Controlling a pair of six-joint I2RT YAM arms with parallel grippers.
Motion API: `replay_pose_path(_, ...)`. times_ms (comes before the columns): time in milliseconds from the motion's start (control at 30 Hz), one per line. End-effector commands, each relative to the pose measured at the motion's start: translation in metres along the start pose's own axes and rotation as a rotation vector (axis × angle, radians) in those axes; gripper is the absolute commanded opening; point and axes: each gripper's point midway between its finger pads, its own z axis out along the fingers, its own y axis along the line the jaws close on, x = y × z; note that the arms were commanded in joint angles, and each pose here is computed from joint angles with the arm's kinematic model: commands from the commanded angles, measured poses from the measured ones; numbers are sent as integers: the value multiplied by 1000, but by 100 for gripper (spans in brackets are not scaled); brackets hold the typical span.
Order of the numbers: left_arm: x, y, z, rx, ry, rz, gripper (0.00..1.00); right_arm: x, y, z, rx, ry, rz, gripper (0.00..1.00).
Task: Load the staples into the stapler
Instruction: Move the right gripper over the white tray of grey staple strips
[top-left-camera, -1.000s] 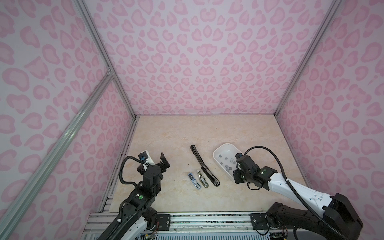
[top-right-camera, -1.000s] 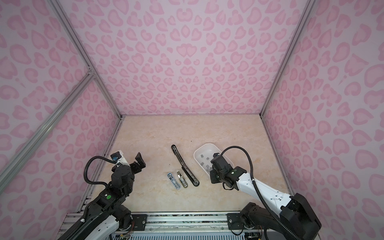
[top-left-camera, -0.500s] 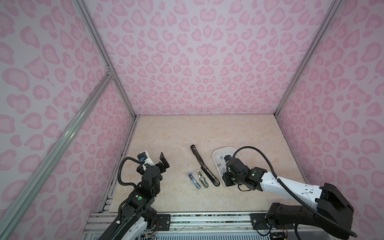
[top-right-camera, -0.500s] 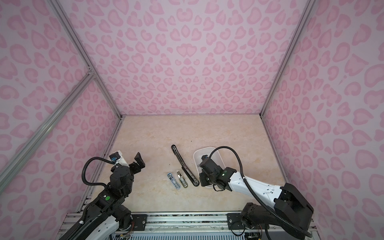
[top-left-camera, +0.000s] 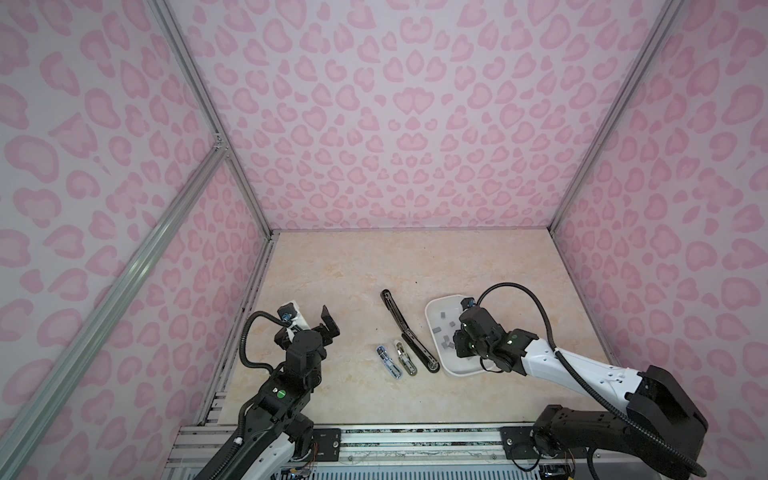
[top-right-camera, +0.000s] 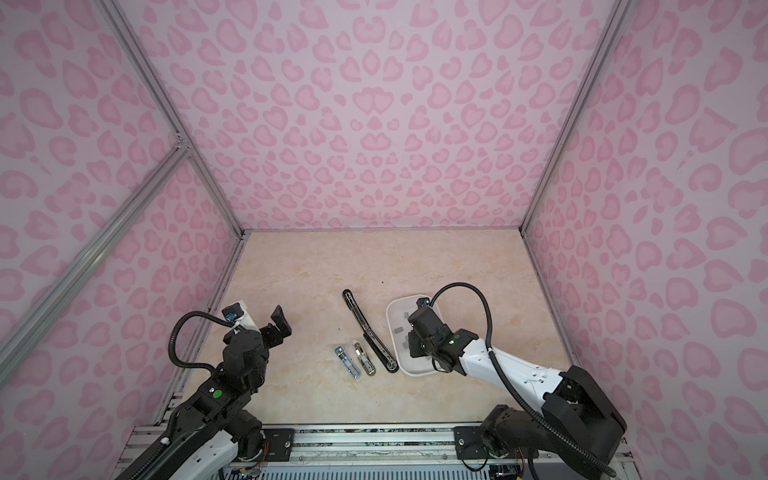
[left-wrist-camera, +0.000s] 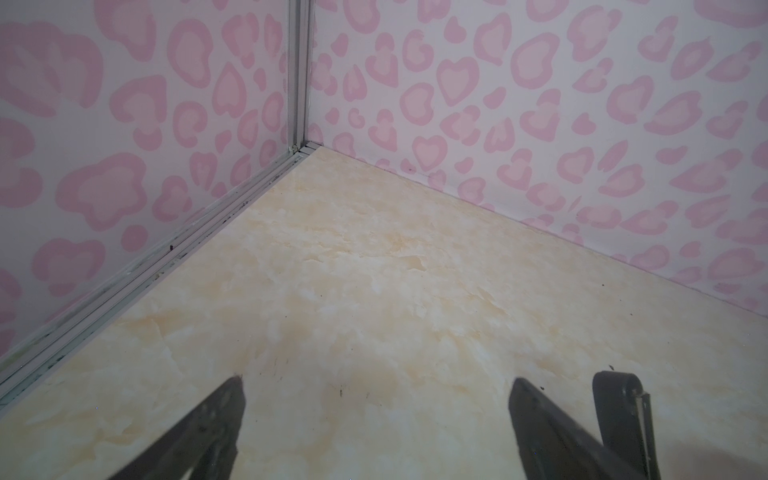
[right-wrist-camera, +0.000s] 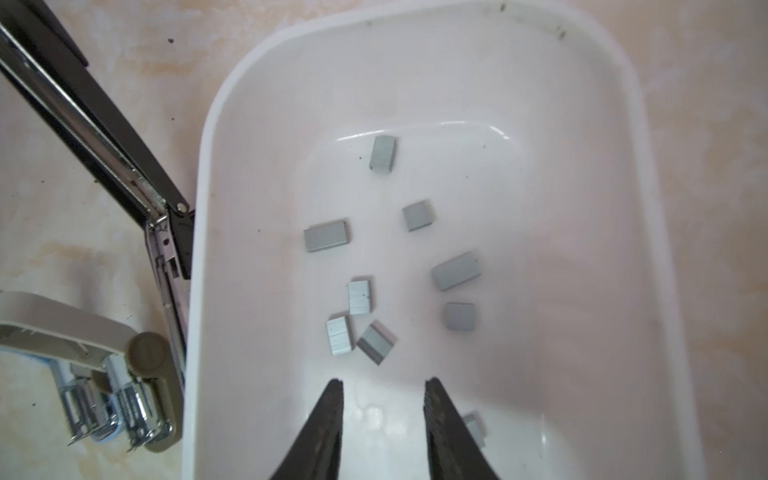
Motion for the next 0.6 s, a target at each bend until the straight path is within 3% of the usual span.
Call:
replay_pose_path(0, -6, 1, 0, -11, -26, -15, 100, -28, -10, 2, 67, -93, -20, 38)
replay_pose_path(233, -3, -2, 3, -9, -10, -8, 100, -33, -4, 24, 66, -37, -33, 36)
replay_pose_path(333, -2, -2, 4, -10, -6, -6, 100, -29, -4, 29, 73, -25, -35, 26)
replay_pose_path(567, 0, -3, 5, -9, -1, -4, 100, -2, -16, 33, 113, 32, -25, 28)
